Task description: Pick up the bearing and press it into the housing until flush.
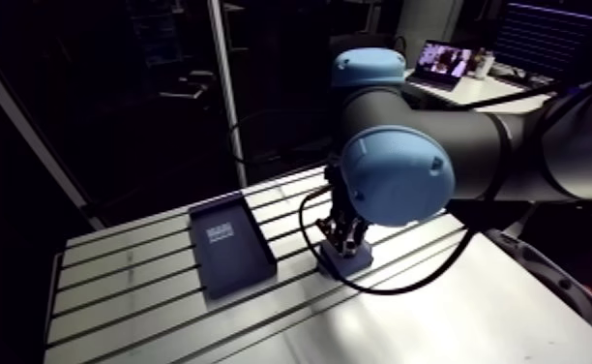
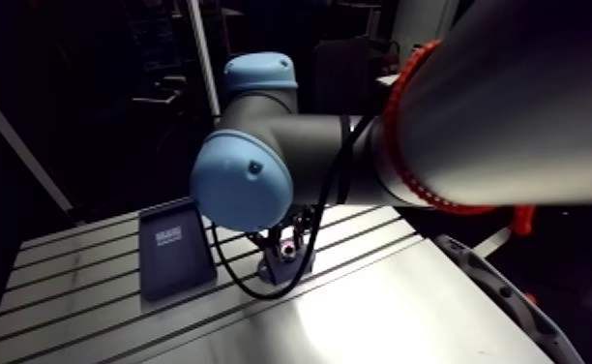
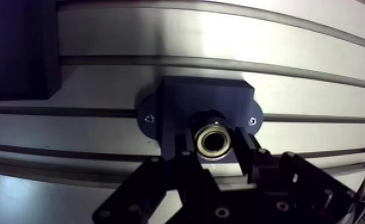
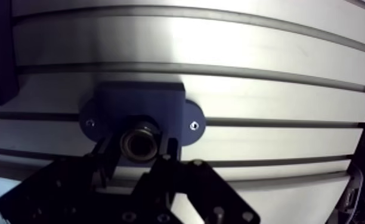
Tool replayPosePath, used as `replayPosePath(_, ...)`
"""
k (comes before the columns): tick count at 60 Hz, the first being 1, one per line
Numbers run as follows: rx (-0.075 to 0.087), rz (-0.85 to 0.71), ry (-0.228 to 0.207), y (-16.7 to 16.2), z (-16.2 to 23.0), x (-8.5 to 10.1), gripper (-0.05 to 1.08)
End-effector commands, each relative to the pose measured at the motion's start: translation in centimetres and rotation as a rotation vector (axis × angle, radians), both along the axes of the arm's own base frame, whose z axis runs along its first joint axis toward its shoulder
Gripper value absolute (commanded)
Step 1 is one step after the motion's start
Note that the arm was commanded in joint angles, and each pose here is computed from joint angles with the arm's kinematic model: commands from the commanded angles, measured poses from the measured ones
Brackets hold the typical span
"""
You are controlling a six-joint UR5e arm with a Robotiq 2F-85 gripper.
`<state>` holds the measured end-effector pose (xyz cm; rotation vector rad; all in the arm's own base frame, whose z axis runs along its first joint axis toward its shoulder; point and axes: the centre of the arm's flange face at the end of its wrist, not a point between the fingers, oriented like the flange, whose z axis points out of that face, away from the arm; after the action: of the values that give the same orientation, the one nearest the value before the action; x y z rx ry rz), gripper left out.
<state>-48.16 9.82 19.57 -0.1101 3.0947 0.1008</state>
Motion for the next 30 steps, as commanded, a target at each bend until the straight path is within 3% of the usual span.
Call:
replayPosePath(1, -0.004, 0.000, -0.003, -0.12, -0.15, 0.13, 0.64)
replayPosePath(30, -0.010, 0.000, 0.002, -0.18, -0.15, 0.09, 0.64)
